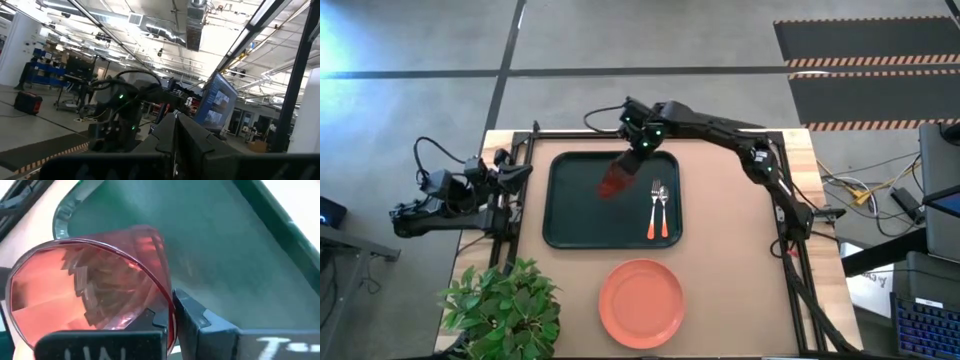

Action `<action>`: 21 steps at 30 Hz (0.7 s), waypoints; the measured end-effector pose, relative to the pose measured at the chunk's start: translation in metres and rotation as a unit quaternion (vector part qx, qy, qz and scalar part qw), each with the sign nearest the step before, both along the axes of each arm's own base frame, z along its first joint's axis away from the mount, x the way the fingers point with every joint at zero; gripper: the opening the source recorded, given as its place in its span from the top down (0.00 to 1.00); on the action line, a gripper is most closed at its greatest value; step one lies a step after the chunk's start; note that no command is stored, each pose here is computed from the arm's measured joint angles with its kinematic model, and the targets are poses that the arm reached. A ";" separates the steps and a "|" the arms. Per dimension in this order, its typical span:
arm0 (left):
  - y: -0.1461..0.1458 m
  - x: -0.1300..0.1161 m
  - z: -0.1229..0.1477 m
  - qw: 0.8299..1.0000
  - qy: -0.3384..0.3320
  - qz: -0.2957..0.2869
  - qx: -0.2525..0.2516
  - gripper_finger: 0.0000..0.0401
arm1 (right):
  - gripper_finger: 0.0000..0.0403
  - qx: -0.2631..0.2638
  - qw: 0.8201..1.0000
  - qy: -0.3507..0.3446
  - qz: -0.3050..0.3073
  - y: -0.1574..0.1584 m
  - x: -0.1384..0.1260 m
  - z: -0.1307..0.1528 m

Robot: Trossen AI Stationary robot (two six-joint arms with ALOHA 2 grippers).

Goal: Pick and place plate/cup/fork/spoon on tray
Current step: Put the orange glass on the black table tray

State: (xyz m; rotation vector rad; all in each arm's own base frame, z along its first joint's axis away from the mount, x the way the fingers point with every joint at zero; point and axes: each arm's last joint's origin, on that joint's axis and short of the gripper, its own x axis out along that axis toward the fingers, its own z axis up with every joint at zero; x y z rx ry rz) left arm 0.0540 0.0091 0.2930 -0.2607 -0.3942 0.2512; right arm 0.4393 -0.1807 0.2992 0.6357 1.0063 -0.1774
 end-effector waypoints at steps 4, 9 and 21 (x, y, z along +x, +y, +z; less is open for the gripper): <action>0.000 0.000 0.000 1.000 0.001 0.001 0.000 1.00 | 0.98 -0.014 0.998 0.051 -0.043 0.010 -0.029 0.031; 0.000 0.000 0.000 1.000 0.002 0.001 -0.001 1.00 | 0.98 -0.028 0.982 0.164 -0.094 0.019 -0.060 0.042; 0.000 0.001 -0.003 1.000 0.014 0.000 -0.002 1.00 | 0.98 -0.011 0.982 0.172 -0.083 0.020 -0.030 0.005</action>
